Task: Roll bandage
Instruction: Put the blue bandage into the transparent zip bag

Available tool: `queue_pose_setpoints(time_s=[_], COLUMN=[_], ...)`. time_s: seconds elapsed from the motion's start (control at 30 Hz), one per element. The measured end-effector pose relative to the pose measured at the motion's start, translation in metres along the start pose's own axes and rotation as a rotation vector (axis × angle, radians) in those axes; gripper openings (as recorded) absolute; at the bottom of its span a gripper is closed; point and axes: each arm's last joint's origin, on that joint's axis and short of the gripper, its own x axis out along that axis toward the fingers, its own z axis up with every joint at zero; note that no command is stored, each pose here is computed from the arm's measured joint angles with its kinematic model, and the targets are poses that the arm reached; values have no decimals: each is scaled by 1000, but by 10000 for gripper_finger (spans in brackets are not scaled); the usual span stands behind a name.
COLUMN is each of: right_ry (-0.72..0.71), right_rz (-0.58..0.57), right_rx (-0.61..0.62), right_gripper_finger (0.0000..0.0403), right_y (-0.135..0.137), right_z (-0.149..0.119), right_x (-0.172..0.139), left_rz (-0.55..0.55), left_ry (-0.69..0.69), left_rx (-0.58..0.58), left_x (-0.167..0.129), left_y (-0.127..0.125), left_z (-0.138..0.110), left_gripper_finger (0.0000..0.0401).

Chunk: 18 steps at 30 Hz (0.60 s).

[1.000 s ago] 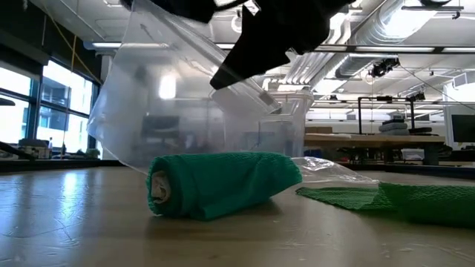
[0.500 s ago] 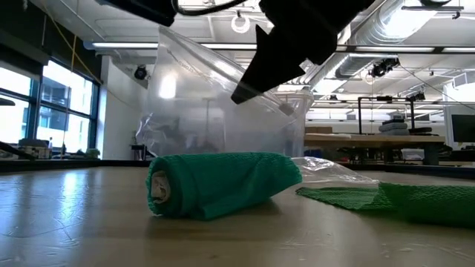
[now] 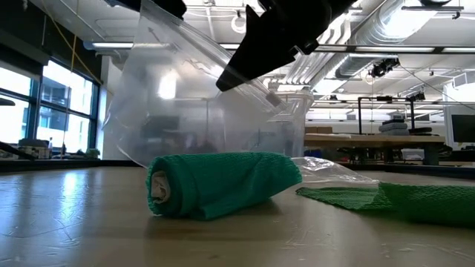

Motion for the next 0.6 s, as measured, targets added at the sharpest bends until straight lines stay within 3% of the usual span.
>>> queue_pose_setpoints(time_s=[0.27,0.47,0.6], right_ry=[-2,-5,-18], right_rz=[15,-15,-7], right_rx=[7,128,104], right_gripper_finger=[0,0,0], right_y=[-4,-18,-22], right_z=[2,8,12], right_x=[3,1,-3], left_rz=[-41,-36,-14], left_ry=[58,74,79], left_rx=[10,18,10], left_x=[14,17,19], left_y=[3,4,6], left_z=[1,-1,-1], left_gripper_finger=[149,149,149])
